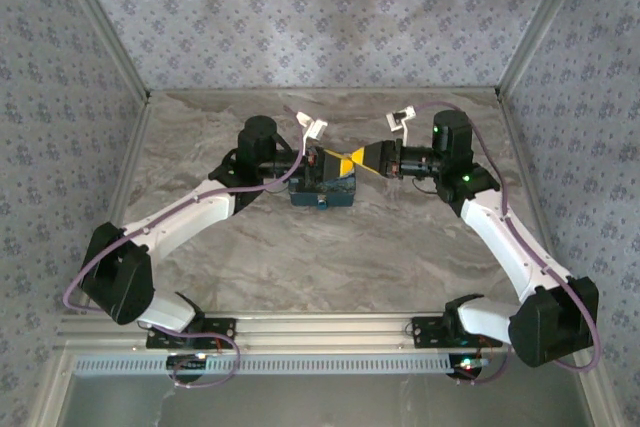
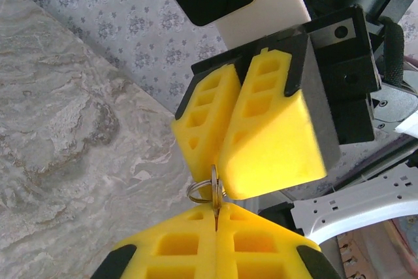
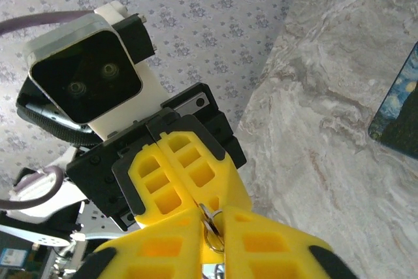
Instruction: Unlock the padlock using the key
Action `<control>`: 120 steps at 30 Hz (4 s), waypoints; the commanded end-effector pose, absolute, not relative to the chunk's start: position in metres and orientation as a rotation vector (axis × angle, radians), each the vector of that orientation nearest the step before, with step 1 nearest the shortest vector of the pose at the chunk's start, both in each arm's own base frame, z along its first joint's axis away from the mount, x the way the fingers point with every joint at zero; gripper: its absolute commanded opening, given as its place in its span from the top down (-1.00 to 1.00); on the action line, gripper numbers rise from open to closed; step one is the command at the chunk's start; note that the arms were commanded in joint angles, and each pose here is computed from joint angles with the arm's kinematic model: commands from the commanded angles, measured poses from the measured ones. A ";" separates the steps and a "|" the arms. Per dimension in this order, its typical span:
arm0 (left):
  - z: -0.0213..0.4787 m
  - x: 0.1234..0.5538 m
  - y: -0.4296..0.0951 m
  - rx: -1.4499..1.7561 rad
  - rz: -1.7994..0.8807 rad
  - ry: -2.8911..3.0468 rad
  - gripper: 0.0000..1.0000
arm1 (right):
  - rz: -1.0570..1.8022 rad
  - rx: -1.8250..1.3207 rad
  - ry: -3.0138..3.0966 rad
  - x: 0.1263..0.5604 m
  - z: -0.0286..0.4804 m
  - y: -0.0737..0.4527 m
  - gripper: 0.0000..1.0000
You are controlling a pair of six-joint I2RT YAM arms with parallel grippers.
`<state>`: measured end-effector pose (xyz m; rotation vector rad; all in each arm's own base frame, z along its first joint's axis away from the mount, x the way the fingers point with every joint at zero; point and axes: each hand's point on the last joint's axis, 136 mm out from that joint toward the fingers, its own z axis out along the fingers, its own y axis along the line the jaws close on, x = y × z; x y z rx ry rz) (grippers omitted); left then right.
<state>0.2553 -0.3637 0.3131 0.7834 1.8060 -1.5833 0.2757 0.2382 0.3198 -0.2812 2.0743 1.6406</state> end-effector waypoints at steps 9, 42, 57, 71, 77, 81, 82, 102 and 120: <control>0.335 0.248 -0.356 0.801 -1.577 1.758 0.92 | 1.627 -0.343 2.057 0.271 0.328 0.240 1.00; 0.327 0.253 -0.353 0.754 -1.611 1.763 0.88 | 1.653 -0.330 1.982 0.271 0.346 0.237 1.00; 0.323 0.253 -0.351 0.787 -1.551 1.799 1.00 | 1.535 -0.246 2.042 0.278 0.331 0.208 0.12; 0.318 0.226 -0.341 1.025 -1.474 1.994 1.00 | 1.381 -0.433 2.060 0.262 0.331 0.213 0.11; 0.321 0.216 -0.339 1.083 -1.504 2.014 1.00 | 1.412 -0.530 2.021 0.249 0.336 0.230 0.02; 0.322 0.212 -0.339 1.100 -1.525 2.009 1.00 | 1.433 -0.577 1.995 0.242 0.341 0.239 0.01; 0.322 0.212 -0.339 1.101 -1.530 2.008 1.00 | 1.435 -0.586 1.993 0.241 0.342 0.241 0.02; 0.325 0.207 -0.336 1.112 -1.550 1.976 1.00 | 1.444 -0.682 2.036 0.232 0.331 0.256 0.43; 0.325 0.217 -0.332 1.065 -1.530 1.986 1.00 | 1.387 -0.731 2.043 0.226 0.326 0.256 1.00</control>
